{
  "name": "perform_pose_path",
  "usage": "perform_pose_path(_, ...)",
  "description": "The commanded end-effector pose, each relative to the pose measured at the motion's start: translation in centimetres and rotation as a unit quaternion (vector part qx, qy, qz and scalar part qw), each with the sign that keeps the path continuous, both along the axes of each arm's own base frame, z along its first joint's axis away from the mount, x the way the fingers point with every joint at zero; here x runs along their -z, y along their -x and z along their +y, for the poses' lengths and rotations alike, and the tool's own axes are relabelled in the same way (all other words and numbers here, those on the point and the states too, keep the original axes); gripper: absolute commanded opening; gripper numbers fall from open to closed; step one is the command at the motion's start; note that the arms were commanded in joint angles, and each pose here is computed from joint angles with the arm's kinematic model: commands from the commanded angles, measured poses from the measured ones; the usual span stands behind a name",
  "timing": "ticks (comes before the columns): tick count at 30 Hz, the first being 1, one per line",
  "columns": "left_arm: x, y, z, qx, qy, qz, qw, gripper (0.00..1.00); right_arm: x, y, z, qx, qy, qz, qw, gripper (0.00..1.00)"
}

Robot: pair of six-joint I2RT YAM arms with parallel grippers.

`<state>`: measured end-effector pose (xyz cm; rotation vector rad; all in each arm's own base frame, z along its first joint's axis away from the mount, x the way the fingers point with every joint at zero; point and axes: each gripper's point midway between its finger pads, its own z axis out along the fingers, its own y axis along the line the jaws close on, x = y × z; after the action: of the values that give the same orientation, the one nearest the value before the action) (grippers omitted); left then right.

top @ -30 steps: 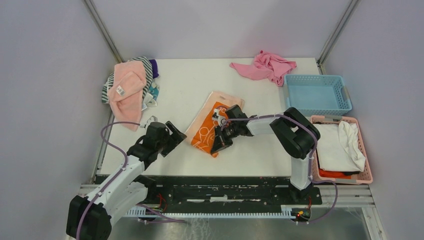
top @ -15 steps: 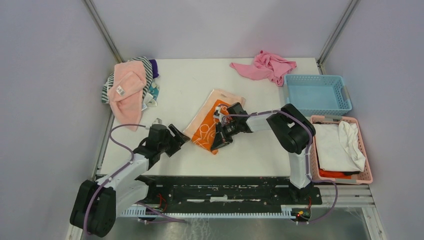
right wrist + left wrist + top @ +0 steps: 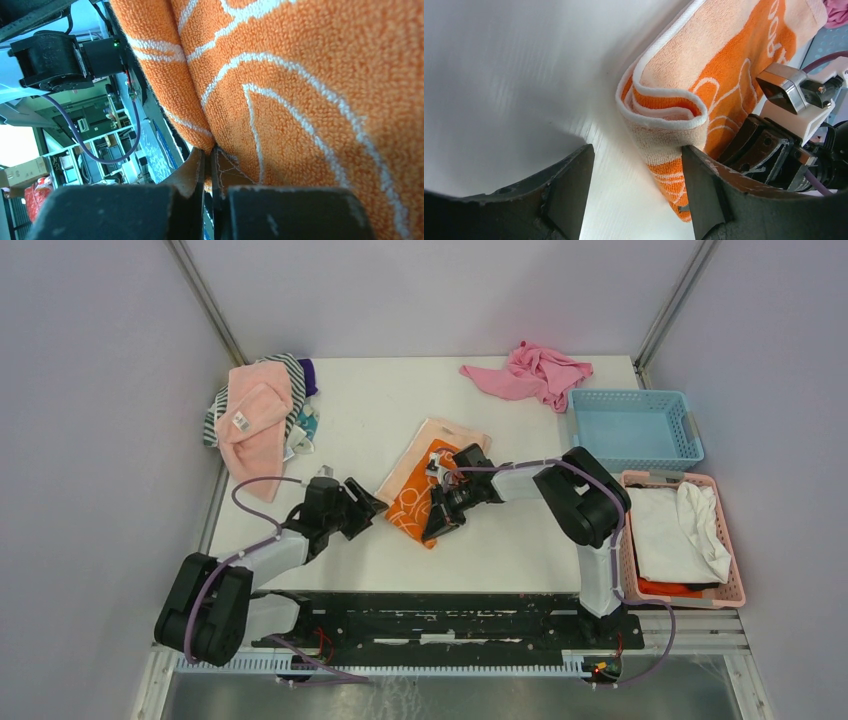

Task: Roll the towels
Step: Roll the towel at the center of the board.

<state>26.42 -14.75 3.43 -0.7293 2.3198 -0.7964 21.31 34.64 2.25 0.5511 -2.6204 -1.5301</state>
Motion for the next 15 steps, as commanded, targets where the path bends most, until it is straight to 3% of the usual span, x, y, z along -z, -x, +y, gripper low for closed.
perform_pose_path(1, -0.3, -1.4, 0.0, -0.009, 0.001, -0.010, 1.000, 0.73, -1.5, -1.5, 0.4, -0.007, -0.004, -0.048, 0.999, 0.08)
perform_pose_path(5, 1.1, -1.3, 0.2, -0.022, -0.005, 0.015, 1.000, 0.70, -2.0, -2.0, 0.2, -0.009, 0.008, -0.073, 0.997, 0.19)
perform_pose_path(9, 2.6, -0.7, 0.6, -0.039, -0.008, 0.043, 0.998, 0.65, -3.0, -2.3, -0.1, -0.011, 0.029, -0.129, 0.991, 0.42)
perform_pose_path(12, 3.3, -0.5, 0.7, -0.044, -0.010, 0.058, 0.997, 0.63, -3.5, -2.7, -0.7, -0.012, 0.065, -0.197, 0.978, 0.55)
perform_pose_path(15, 3.8, -0.3, 0.7, -0.045, -0.010, 0.068, 0.997, 0.62, -3.6, -3.0, -1.2, -0.019, 0.113, -0.276, 0.954, 0.60)
